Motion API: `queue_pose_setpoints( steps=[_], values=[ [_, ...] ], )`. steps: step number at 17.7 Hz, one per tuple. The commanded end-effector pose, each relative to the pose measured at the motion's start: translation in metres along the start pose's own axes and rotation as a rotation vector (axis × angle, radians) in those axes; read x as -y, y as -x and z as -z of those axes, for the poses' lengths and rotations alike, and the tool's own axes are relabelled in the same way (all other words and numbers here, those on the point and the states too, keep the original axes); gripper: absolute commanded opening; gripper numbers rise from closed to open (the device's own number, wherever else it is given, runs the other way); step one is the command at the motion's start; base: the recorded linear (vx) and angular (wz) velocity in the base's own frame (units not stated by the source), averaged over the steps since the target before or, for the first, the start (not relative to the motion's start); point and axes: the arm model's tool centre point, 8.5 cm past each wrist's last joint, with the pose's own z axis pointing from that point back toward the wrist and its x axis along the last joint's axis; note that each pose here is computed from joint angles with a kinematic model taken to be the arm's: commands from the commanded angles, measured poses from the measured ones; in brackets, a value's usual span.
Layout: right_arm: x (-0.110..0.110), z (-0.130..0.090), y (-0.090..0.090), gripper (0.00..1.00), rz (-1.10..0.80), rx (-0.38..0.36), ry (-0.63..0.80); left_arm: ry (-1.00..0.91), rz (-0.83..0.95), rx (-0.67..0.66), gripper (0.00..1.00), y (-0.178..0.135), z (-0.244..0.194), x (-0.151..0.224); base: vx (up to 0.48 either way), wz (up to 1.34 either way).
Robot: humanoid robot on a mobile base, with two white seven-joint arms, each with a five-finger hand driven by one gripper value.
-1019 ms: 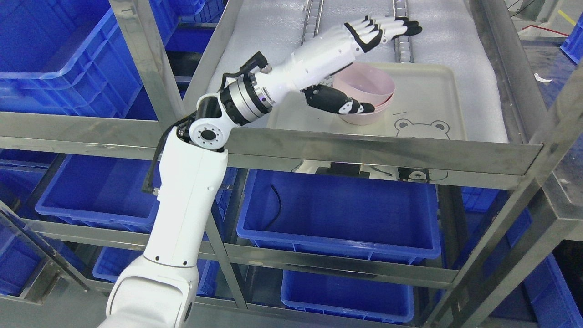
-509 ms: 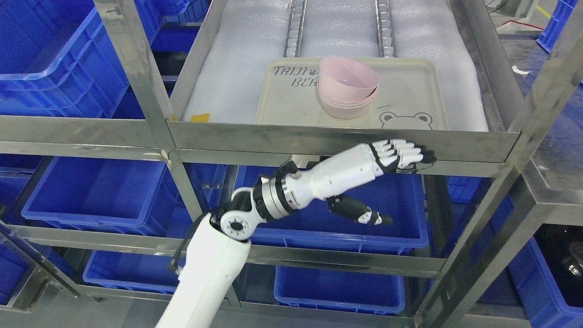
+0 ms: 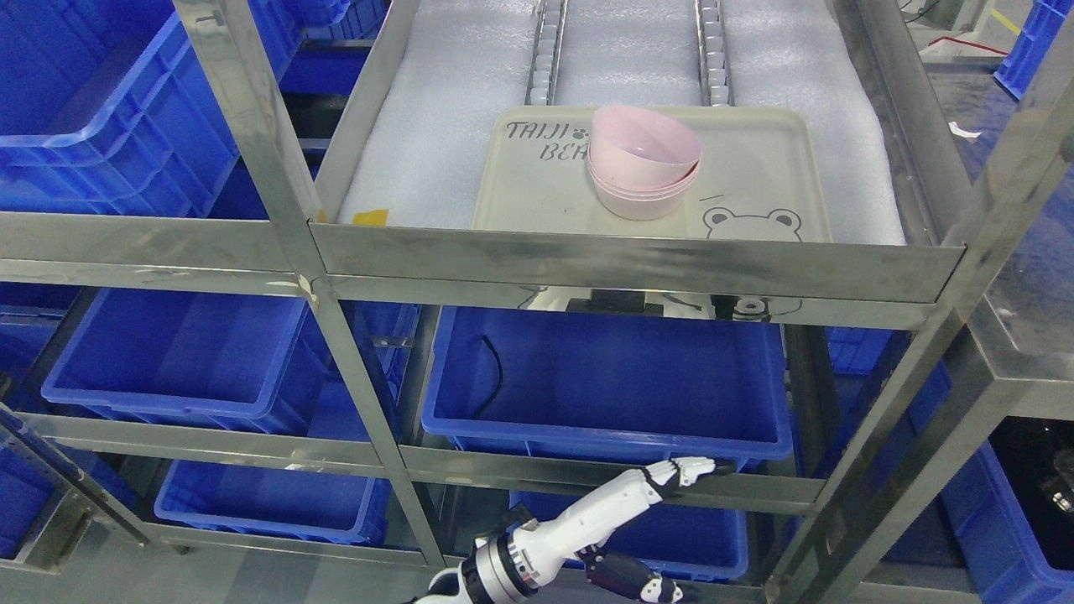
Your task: Stack pink IKEA bowl on shelf middle layer
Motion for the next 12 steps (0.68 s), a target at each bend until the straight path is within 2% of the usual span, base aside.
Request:
queue_pose_setpoints(
  steps=[1, 3, 5, 12],
  values=[
    [0.011, 0.000, -0.003, 1.00, -0.001, 0.013, 0.018, -0.447, -0.097, -0.234, 0.98, 0.028, -0.070, -0.007, 0.000, 0.00],
    [0.011, 0.000, -0.003, 1.00, -0.001, 0.013, 0.018, -0.693, -0.074, -0.337, 0.98, 0.035, -0.076, -0.034, 0.000, 0.00],
    [0.011, 0.000, -0.003, 1.00, -0.001, 0.013, 0.018, -0.776, -0.133, -0.409, 0.98, 0.038, -0.077, -0.044, 0.000, 0.00],
    [0.011, 0.000, -0.003, 1.00, -0.001, 0.013, 0.018, -0.751, -0.148, -0.362, 1.00, 0.032, -0.064, -0.054, 0.000, 0.00]
  ],
)
